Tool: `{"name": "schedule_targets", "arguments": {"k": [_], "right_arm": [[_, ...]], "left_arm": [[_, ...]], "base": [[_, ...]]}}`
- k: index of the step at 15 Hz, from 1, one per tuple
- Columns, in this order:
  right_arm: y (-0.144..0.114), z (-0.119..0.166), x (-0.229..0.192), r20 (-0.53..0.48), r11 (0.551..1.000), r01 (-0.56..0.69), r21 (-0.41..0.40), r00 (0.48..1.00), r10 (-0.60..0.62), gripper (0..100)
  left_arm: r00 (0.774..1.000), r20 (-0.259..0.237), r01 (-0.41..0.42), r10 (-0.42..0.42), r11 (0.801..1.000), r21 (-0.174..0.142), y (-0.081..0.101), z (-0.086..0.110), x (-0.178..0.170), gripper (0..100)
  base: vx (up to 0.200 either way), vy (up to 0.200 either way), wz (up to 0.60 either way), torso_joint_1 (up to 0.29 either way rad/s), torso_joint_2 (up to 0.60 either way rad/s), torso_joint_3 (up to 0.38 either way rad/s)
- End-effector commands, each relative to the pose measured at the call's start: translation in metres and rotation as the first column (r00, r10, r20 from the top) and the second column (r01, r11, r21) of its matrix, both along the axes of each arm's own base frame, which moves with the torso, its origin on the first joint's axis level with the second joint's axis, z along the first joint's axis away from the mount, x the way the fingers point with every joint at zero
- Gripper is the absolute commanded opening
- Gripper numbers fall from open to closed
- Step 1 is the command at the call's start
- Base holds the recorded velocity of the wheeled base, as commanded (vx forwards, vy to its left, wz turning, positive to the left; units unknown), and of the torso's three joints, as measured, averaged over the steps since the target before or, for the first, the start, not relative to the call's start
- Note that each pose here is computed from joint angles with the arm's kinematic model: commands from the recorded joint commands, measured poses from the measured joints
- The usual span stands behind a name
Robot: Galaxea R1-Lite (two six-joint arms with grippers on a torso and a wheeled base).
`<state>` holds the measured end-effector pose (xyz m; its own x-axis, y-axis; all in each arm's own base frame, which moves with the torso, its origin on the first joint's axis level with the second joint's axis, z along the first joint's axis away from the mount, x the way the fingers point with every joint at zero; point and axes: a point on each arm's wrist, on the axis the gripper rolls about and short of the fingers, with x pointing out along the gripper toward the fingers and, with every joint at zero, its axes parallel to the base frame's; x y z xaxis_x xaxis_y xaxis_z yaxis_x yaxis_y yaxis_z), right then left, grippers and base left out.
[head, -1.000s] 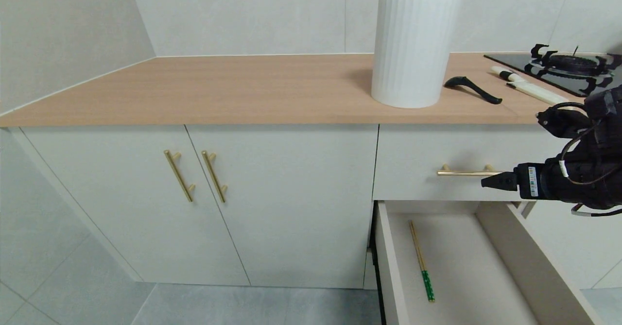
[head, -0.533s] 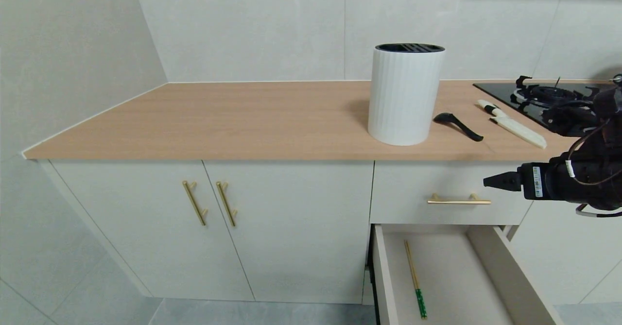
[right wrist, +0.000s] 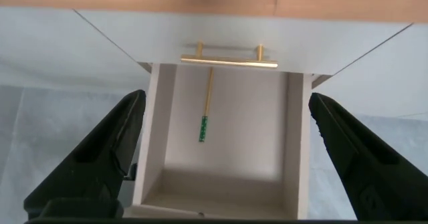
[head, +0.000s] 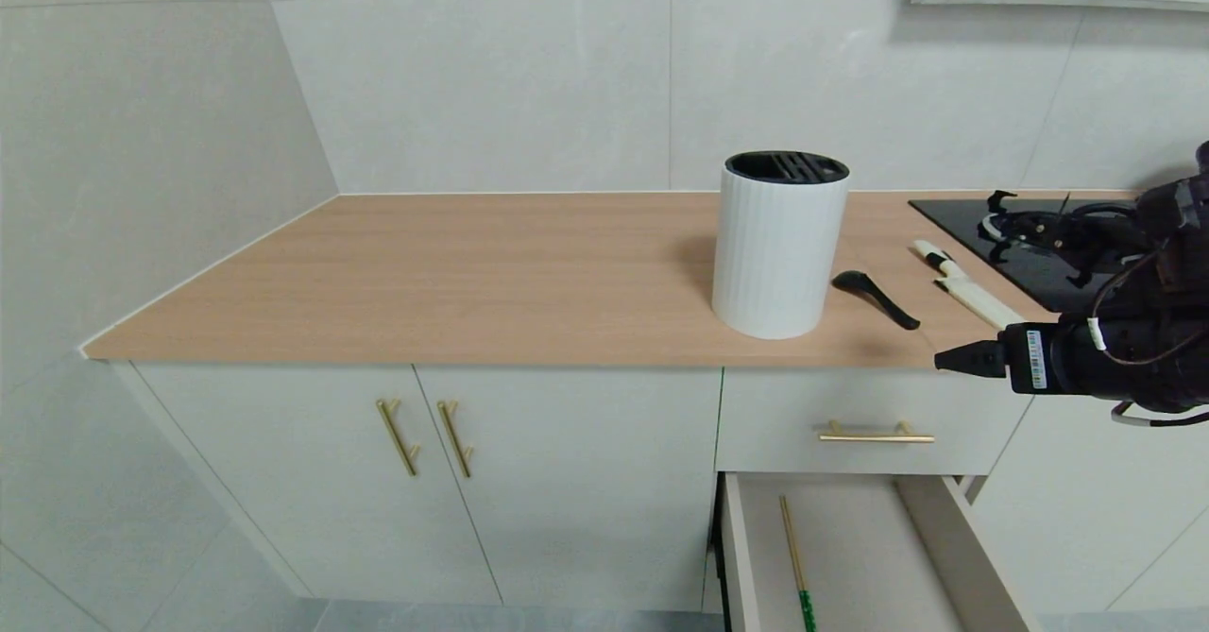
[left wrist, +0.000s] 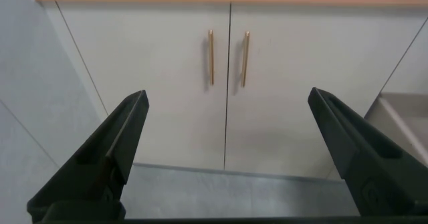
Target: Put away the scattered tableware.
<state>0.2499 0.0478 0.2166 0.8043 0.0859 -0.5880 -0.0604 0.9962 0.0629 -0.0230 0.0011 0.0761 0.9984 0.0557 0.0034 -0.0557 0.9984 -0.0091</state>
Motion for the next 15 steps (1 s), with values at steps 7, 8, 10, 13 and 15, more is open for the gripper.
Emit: {"name": "schedule_targets", "arguments": {"k": [7,8,10,13,15], "right_arm": [[-0.01,-0.023,0.068,0.029,0.996,-0.038,-0.074,0.999,0.041,100],[-0.013,-0.023,0.074,0.037,0.996,-0.048,-0.082,0.998,0.051,100],[-0.031,-0.03,0.113,0.052,0.99,-0.124,-0.073,0.99,0.128,100],[-0.044,-0.059,0.141,0.005,0.97,-0.221,-0.102,0.975,0.223,100],[-0.044,-0.071,0.162,0.0,0.967,-0.229,-0.111,0.973,0.23,100]], "left_arm": [[1.0,0.0,-0.001,0.001,1.0,0.0,0.0,0.0,0.0,100],[1.0,0.0,-0.001,0.001,1.0,0.0,0.0,0.0,0.0,100],[1.0,0.0,-0.001,0.001,1.0,0.0,0.0,0.0,0.0,100],[1.0,0.0,-0.001,0.001,1.0,0.0,0.0,0.0,0.0,100],[1.0,0.0,-0.001,0.001,1.0,0.0,0.0,0.0,0.0,100]], "base": [[0.0,0.0,0.0,0.16,-0.39,-0.235],[0.0,0.0,0.0,0.027,-0.07,-0.036],[0.0,0.0,0.0,0.0,0.0,0.0],[0.0,0.0,0.0,0.0,0.0,0.0],[0.0,0.0,0.0,0.0,0.0,0.0]]}}
